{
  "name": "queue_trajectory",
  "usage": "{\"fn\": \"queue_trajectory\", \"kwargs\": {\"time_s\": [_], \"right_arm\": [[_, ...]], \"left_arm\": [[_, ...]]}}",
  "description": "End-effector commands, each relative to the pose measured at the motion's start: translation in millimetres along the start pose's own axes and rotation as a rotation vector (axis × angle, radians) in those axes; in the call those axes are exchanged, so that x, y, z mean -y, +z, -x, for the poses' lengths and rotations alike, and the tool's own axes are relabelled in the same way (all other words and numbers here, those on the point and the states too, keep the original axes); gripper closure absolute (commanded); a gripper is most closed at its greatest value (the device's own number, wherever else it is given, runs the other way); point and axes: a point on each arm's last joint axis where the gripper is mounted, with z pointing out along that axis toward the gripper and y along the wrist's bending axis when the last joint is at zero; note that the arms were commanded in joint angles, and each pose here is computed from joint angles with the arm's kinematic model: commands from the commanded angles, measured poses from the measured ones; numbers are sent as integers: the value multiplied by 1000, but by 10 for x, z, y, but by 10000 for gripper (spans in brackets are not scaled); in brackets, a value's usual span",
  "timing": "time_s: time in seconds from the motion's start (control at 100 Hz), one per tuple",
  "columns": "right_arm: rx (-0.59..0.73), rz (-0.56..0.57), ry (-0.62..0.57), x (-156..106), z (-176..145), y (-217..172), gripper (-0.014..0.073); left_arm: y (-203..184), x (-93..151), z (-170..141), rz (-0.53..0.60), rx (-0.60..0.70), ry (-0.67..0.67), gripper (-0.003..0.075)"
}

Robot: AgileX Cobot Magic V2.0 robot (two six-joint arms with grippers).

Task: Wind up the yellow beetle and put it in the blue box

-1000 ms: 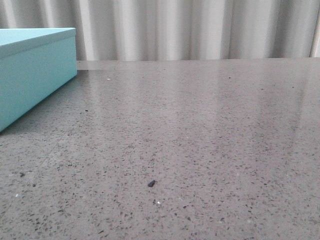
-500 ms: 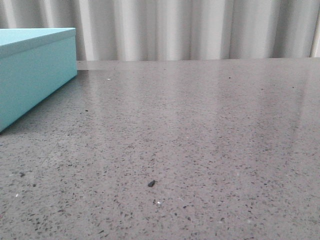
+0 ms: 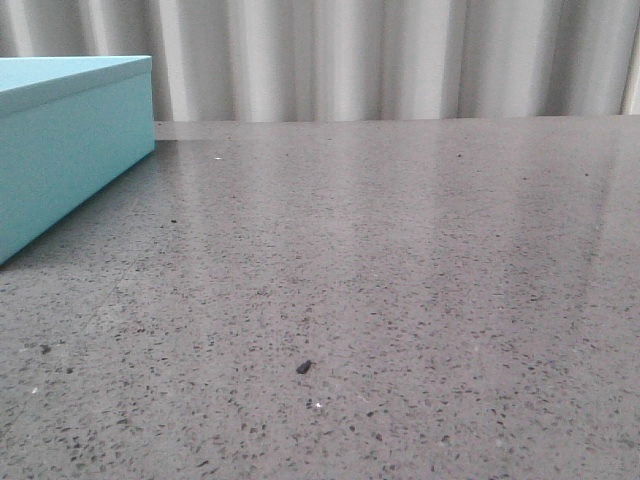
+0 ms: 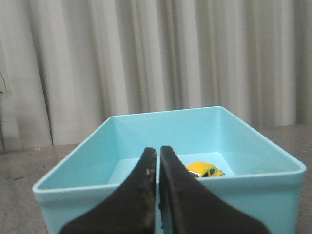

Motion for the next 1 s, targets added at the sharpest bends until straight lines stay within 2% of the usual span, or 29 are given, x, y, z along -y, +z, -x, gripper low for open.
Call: {"fn": "queue_trajectory", "kwargs": {"time_s": [0.0,0.05,0.09,0.2,0.43,0.99], "right_arm": [[92,-3,-20,1,154,-9,656],[92,-3,-20,1,154,-9,656],[92,-3,-20,1,154,-9,656],[92,-3,-20,1,154,-9,656],[92,-3,-20,1,154,-9,656],[92,-3,-20,1,154,-9,656]], "left_arm": [[-33,0,4,-1,95,-48,741],[-29,2,-110,0,63,-50,741],[-28,5,-189,-1,-41,-50,741],[-43,9,-323,-2,-183,-49,741],[-88,13,-483,-3,-366,-49,741],[-89,14,-486,-3,-369,-49,741]]}}
